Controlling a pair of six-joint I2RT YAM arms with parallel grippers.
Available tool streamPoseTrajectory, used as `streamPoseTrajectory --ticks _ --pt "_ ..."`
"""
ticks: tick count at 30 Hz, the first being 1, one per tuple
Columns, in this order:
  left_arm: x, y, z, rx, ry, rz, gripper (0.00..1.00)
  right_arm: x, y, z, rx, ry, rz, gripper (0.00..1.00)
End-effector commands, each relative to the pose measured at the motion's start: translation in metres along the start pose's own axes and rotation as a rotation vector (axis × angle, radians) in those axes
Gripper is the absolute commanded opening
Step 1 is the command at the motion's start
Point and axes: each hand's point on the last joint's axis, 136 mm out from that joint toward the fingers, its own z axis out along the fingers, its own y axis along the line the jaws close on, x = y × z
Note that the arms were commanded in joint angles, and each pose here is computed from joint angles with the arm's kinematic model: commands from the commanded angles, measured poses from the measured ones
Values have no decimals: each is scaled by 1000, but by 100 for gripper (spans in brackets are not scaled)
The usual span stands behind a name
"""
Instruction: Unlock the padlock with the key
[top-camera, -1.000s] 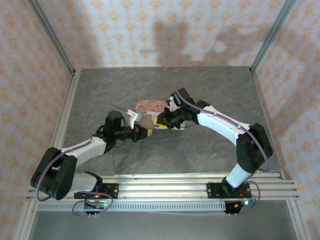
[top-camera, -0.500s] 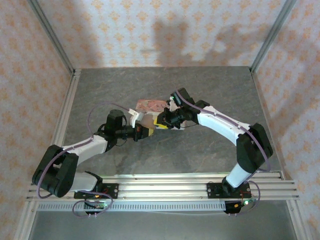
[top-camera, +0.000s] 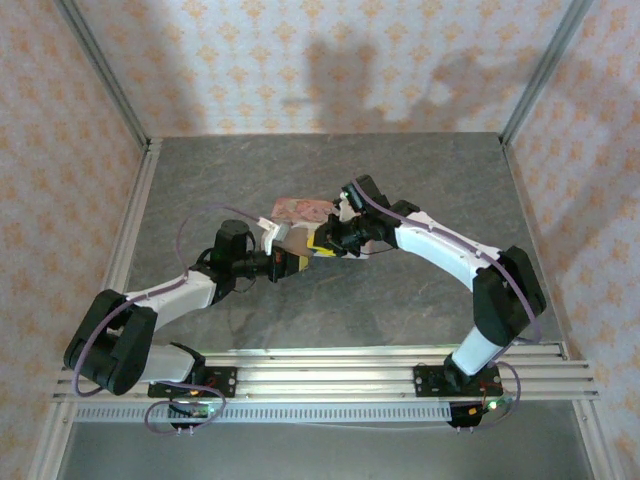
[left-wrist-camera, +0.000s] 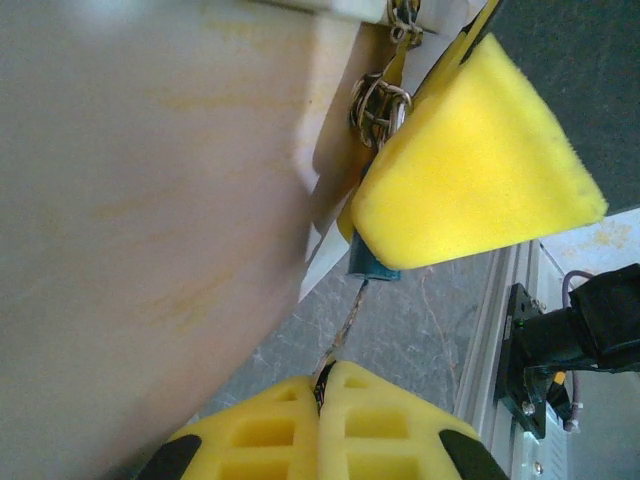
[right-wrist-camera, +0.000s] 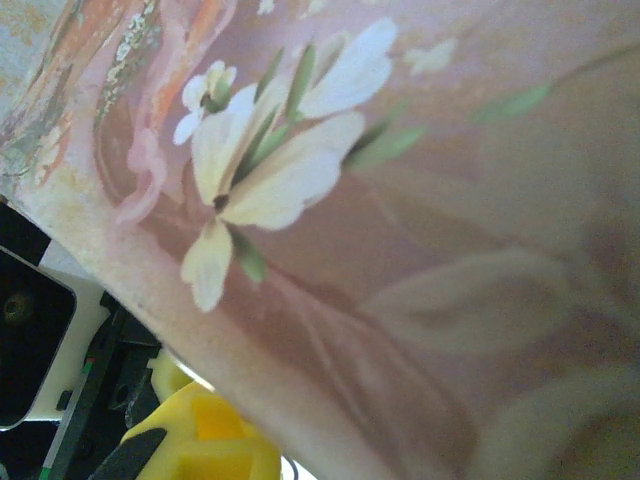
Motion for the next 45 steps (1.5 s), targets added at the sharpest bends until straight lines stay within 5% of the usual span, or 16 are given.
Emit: streamPoseTrajectory --ticks 1,30,45 --pt "-17 -7 -6 -3 -76 41 0 -5 28 -17 -85 -43 -71 0" --pt "-29 0 -15 -45 -141 0 0 -4 26 -16 -93 -42 -63 0" --pt "-15 -6 -9 -8 -78 9 0 -8 29 -13 -100 -46 -56 0"
